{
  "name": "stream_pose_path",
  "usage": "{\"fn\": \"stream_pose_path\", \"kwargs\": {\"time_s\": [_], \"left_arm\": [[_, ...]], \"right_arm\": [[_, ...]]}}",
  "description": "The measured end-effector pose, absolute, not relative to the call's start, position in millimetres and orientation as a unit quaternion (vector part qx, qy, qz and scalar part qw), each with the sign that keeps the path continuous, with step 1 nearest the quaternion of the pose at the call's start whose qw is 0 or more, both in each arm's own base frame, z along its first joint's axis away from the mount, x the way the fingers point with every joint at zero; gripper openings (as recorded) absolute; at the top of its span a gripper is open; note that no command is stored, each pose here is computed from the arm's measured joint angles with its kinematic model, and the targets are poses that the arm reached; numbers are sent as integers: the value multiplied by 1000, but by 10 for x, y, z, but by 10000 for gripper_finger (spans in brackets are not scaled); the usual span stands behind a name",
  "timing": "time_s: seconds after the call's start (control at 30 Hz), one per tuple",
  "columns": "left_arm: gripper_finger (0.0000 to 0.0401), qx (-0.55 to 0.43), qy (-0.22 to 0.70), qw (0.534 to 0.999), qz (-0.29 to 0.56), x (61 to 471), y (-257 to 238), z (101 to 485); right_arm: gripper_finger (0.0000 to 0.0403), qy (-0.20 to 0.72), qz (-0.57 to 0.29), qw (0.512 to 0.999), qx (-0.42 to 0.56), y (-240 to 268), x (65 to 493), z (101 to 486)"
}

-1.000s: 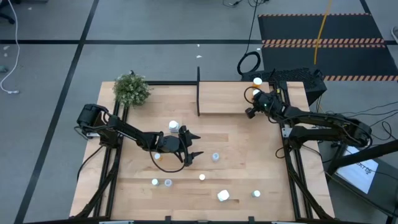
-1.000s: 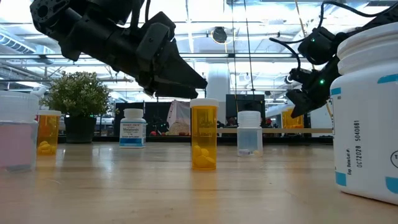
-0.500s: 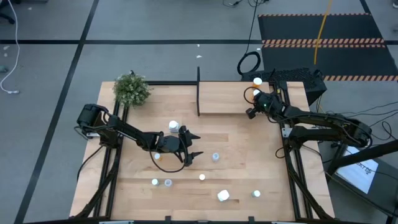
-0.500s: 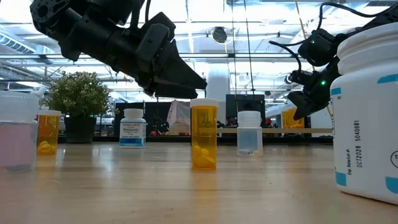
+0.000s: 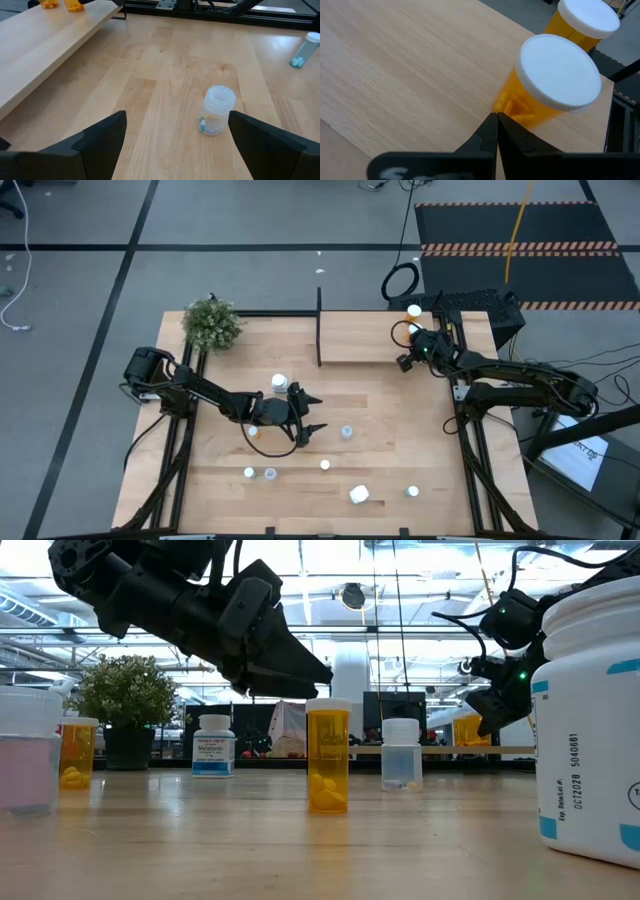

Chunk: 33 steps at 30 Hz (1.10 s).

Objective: Pick and place medicine bottles onto shelf by color
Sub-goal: Put the large orange pill bottle on the shelf aligned with the other large orange pill bottle, then put the right transparent pill bottle on the shelf

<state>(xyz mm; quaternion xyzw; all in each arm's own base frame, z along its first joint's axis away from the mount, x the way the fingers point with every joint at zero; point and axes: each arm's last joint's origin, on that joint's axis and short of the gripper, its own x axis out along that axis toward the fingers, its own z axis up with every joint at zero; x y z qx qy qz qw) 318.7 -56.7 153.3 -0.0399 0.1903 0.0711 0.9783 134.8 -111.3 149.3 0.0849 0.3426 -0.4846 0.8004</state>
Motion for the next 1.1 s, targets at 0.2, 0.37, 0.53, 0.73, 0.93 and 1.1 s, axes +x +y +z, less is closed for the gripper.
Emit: {"fn": "stream_pose_path", "kwargs": {"time_s": [0.2,0.37,0.53,0.73,0.93,1.1], "left_arm": [[351,-40,190,978,71,3187,-568,1533],[351,-40,190,978,71,3187,-568,1533],[351,-40,190,978,71,3187,-568,1533],[351,-40,190,978,71,3187,-568,1533],[351,-43,189,979,70,3187,-576,1535],[351,-41,186,980,57,3176,-665,1545]], "right_arm": [[4,343,-485,800,85,-1113,1347,1492],[4,346,-484,799,85,-1111,1344,1489],[4,345,-493,795,81,-1115,1340,1491],[4,331,-475,811,82,-1089,1365,1528],[4,297,-422,850,103,-976,1408,1622],[4,257,-378,882,112,-820,1433,1742]]}}
